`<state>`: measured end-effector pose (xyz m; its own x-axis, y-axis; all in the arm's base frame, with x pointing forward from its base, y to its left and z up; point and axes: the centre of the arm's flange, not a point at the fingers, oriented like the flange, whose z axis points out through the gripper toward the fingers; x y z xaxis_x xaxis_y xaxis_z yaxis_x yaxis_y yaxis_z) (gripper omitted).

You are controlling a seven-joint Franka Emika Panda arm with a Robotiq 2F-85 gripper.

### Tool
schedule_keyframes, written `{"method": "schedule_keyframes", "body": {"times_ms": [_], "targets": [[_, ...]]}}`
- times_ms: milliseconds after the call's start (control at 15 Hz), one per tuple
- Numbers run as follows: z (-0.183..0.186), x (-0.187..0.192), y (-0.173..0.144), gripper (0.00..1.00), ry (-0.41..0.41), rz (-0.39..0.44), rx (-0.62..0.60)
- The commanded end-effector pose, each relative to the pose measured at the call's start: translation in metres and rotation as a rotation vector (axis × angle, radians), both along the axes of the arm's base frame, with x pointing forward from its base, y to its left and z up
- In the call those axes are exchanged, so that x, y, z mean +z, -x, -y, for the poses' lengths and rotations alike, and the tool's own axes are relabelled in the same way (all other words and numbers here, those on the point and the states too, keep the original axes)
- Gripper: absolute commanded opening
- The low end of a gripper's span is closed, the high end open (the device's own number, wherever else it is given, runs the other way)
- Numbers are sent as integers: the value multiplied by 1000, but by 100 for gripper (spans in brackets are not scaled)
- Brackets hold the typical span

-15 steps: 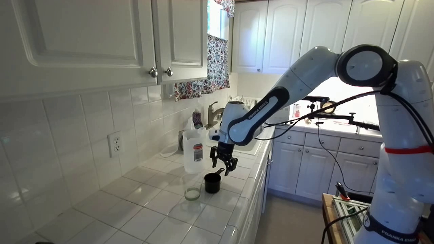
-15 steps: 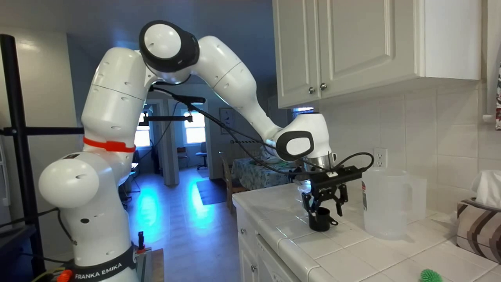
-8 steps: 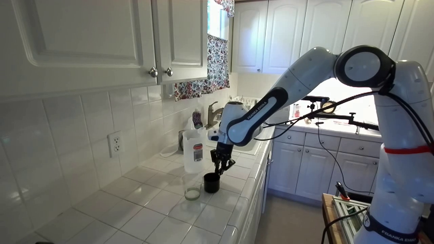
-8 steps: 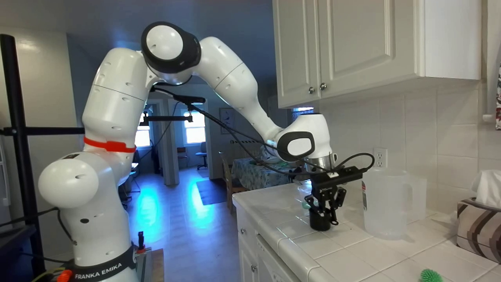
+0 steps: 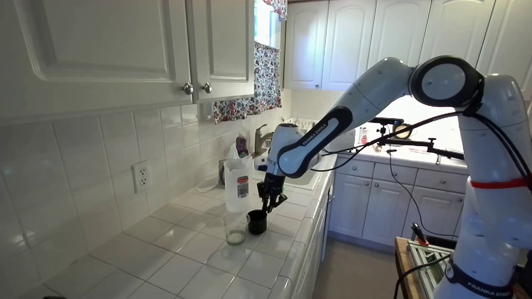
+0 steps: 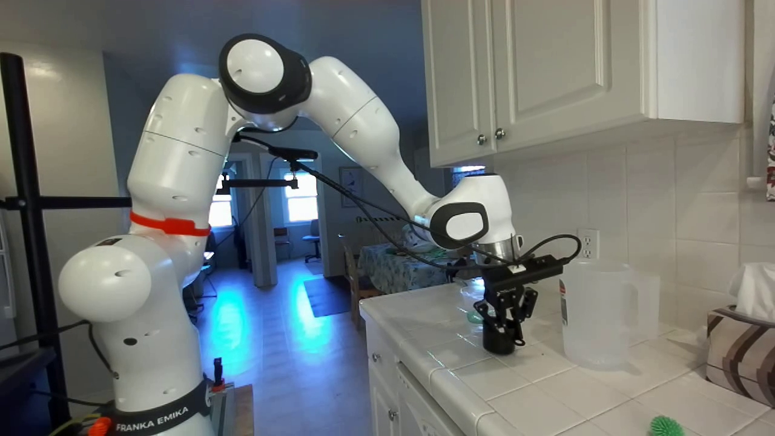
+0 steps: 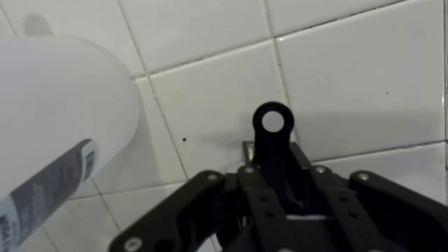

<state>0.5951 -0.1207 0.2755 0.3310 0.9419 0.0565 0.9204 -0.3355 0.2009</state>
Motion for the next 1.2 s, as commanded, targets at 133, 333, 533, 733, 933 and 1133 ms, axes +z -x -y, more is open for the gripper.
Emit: {"method": "schedule_keyframes", "body": {"times_ms": [133,333,533,733,933,1133], "targets": [[10,29,-4,6,37,90,19],[12,46,-5,6,57,132,24],[9,65,-7,6,83,168,28],[4,82,-9,6,107,198,44],[-2,96,-10,6,132,227,63],[-10,107,-12,6,151,248,80]]}}
